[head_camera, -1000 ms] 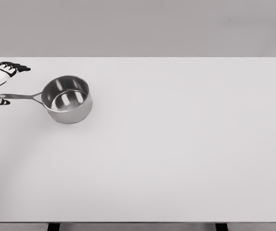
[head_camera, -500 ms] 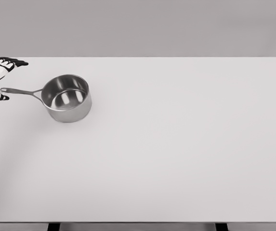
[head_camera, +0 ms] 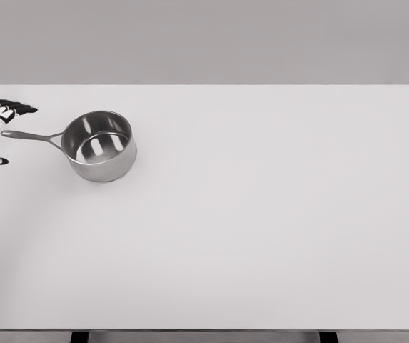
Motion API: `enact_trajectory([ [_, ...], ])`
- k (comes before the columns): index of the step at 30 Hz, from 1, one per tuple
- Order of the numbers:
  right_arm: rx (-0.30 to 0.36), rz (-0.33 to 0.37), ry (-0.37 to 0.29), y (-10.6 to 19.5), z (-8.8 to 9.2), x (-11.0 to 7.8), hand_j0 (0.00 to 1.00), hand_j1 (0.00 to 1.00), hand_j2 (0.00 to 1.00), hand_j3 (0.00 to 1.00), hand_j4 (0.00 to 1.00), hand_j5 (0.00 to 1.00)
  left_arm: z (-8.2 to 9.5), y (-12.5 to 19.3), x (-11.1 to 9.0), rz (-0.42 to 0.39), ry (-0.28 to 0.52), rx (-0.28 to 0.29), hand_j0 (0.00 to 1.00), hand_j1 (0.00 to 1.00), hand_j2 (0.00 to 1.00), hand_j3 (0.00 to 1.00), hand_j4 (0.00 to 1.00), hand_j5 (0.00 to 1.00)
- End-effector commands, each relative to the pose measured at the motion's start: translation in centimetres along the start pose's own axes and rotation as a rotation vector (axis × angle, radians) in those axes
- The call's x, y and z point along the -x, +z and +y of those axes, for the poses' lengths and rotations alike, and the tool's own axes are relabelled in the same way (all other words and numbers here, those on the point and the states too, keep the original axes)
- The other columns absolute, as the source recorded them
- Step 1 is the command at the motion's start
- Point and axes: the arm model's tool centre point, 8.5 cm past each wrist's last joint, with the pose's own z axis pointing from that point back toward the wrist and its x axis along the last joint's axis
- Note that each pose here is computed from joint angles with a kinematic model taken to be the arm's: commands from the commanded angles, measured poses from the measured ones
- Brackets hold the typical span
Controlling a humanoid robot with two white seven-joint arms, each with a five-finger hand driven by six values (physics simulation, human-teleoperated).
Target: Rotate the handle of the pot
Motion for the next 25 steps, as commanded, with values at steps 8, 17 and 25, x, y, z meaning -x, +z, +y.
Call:
enact_trajectory([
  [8, 0.000, 0.000, 0.000, 0.0, 0.0, 0.0, 1.00, 1.00, 1.00, 1.00, 1.00, 1.00, 7.5, 1.9, -6.2, -0.187, 0.001, -0.277, 1.00, 1.00, 1.00, 1.00, 1.00, 1.00],
  [17, 0.000, 0.000, 0.000, 0.0, 0.0, 0.0, 1.00, 1.00, 1.00, 1.00, 1.00, 1.00, 5.1, 2.4, -11.2, -0.325, 0.052, -0.228, 1.00, 1.00, 1.00, 1.00, 1.00, 1.00],
  [25, 0.000, 0.000, 0.000, 0.0, 0.0, 0.0, 1.00, 1.00, 1.00, 1.00, 1.00, 1.00, 5.2, 2.4, -11.2, -0.325, 0.049, -0.229, 1.00, 1.00, 1.00, 1.00, 1.00, 1.00],
])
